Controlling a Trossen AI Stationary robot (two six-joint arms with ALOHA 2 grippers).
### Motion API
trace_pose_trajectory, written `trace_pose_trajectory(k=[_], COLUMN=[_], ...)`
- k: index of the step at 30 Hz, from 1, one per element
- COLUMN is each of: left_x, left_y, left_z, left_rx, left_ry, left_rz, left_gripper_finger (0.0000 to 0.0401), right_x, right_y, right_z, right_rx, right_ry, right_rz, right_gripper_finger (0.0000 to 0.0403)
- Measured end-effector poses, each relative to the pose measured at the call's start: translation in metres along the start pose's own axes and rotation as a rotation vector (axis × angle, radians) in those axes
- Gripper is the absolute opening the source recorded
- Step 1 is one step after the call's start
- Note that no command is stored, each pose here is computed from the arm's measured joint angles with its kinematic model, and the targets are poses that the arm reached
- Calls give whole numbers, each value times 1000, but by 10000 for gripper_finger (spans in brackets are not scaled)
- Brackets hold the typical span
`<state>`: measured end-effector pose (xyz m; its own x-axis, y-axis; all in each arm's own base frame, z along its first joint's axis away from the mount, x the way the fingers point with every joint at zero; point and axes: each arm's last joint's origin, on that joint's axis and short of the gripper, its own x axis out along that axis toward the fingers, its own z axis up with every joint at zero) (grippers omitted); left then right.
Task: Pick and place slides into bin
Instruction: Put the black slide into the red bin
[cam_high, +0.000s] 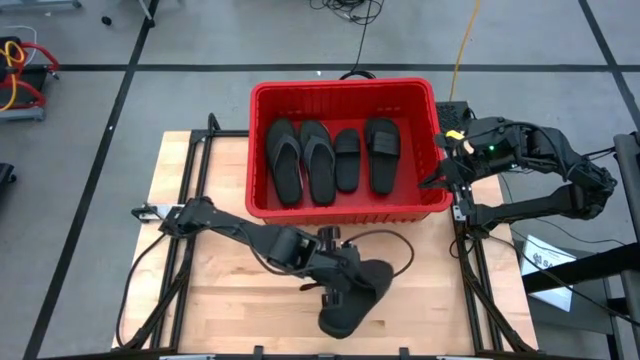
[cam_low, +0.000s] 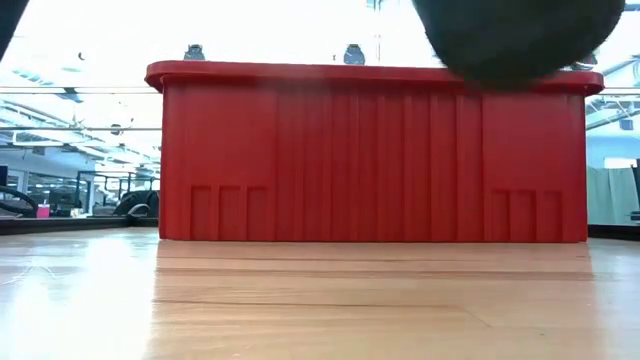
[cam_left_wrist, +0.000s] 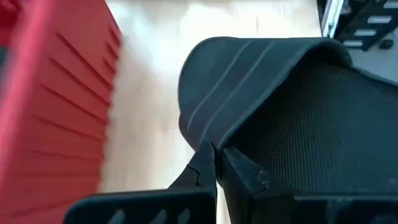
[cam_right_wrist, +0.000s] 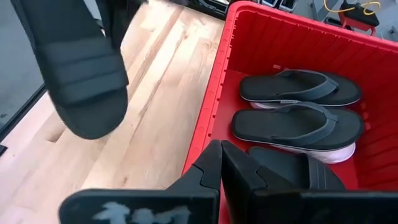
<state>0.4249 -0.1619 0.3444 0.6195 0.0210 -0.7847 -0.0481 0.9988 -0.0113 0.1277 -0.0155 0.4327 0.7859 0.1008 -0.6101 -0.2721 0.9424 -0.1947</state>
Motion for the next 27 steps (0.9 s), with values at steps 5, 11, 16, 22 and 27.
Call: trace_pose_trajectory(k=[5, 11, 16, 22, 27], left_x=[-25, -62, -94, -114, -106], left_y=[7, 30, 56, 96, 142], left_z=[6, 16, 24, 31, 43], left_rx=[68, 27, 27, 15, -113], left_ry=[-65, -175, -279, -329, -354], left_rz=[67, 150, 315, 645, 797], left_gripper_finger=[1, 0, 0, 0, 0], right_x=[-2, -3, -3, -3, -3], right_y=[1, 1, 1, 1, 0], right_z=[-1, -1, -1, -1, 1], right_rx=[0, -1, -1, -2, -6], right_ry=[-4, -6, -6, -6, -21], right_rz=[-6, -8, -8, -10, -18], right_gripper_finger=[0, 0, 0, 0, 0])
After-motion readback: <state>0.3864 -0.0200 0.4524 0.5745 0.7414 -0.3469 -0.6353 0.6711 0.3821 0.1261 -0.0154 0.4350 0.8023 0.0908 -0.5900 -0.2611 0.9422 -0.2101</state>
